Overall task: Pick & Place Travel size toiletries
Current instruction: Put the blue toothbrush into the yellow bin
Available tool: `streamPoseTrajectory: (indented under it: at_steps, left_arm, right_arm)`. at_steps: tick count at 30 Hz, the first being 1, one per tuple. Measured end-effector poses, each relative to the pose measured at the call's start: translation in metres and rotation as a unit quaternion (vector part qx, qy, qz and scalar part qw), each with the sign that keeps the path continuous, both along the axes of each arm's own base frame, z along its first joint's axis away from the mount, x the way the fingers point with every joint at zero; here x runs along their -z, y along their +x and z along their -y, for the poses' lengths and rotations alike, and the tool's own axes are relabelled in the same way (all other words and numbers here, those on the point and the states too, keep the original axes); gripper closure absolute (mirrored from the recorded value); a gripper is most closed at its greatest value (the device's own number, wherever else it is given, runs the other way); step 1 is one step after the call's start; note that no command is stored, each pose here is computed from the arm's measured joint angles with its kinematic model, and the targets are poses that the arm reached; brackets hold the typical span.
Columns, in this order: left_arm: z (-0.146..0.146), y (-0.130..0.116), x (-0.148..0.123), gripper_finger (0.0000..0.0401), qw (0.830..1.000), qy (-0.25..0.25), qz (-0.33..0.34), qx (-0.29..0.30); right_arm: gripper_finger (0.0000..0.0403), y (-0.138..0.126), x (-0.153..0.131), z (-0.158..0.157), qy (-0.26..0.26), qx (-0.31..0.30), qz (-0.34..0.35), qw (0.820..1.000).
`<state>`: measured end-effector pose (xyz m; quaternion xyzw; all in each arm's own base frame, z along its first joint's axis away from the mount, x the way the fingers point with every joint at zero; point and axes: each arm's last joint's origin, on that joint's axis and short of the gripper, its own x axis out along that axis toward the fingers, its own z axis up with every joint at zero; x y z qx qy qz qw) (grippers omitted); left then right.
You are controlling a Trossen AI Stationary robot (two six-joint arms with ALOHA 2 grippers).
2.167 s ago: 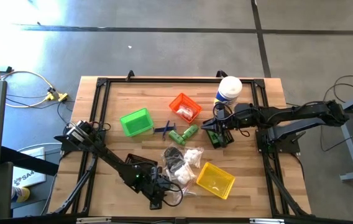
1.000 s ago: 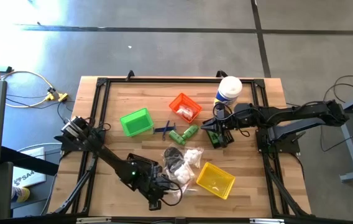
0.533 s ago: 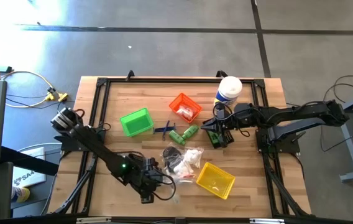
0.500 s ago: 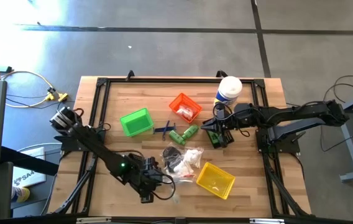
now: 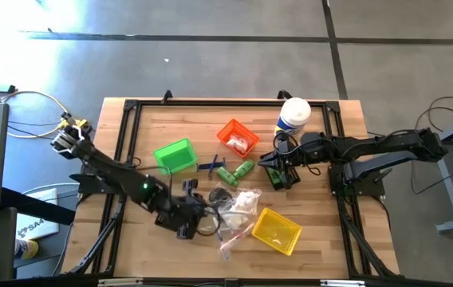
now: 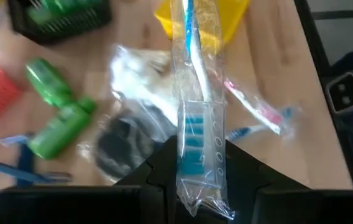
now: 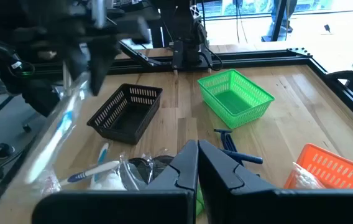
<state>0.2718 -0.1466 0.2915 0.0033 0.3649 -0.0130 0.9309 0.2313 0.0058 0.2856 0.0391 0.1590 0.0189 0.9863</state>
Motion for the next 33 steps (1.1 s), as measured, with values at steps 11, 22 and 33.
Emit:
streamPoseTrajectory:
  at_steps: [11,22,33]
  left_arm:
    - [-0.064,0.002,-0.031,0.0316,0.998,0.043,0.038,0.011]
    - [-0.124,0.003,-0.049,0.0316,0.997,0.034,0.074,0.012]
    - [-0.165,0.006,-0.056,0.0316,0.994,0.009,0.111,-0.014]
  right_arm:
    - [0.0400,0.000,0.001,0.000,-0.002,-0.001,-0.007,1.000]
    - [0.0400,0.000,0.001,0.000,-0.023,-0.008,-0.006,1.000]
    - [0.0400,0.000,0.001,0.000,-0.024,-0.006,-0.006,1.000]
